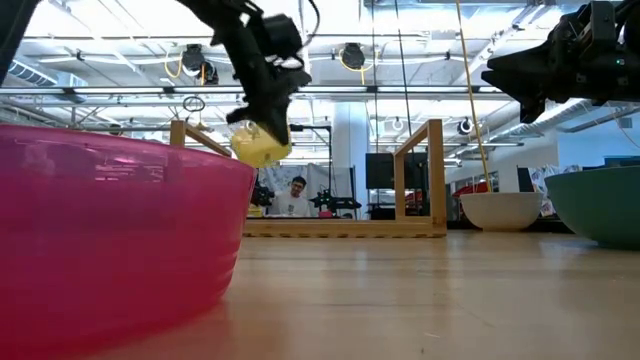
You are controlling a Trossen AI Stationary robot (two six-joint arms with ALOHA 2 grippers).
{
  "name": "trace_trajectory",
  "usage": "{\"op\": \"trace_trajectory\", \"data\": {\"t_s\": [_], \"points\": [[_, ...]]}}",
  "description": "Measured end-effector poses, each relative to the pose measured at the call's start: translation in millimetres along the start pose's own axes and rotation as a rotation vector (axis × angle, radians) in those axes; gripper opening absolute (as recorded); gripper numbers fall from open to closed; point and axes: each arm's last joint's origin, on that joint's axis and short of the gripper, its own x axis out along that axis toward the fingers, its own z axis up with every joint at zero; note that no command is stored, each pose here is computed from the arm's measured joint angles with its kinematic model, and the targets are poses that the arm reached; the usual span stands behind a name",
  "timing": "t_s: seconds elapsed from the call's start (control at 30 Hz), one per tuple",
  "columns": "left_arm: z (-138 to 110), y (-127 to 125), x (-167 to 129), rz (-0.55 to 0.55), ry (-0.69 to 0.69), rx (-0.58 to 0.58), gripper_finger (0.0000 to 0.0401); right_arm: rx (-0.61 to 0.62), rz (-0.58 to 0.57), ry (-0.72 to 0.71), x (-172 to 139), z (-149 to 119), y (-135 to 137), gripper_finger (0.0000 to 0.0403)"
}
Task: Place and stack bowls onto a shelf
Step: Put the yellow bowl on the shelf
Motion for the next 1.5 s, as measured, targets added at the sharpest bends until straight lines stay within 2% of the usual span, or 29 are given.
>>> {"op": "trace_trajectory", "data": {"t_s": [0.23,0.57,0.83,1.5], "points": [[-3,2,39,0.013,0.099,0.024,0.0004,0.002,0.000,0.001,0,0,0,0.0110],[-8,7,71,0.057,0.170,0.030,0.0004,0.003,0.000,0.000,0,0,0,0.0110],[-15,13,79,0.107,0.242,0.007,0.0004,0.003,0.000,0.000,0,0,0,0.0110],[-16,10,78,0.079,0.261,0.029,0.0031,0.006,0.002,-0.007,0,1,0,0.0110]]}}
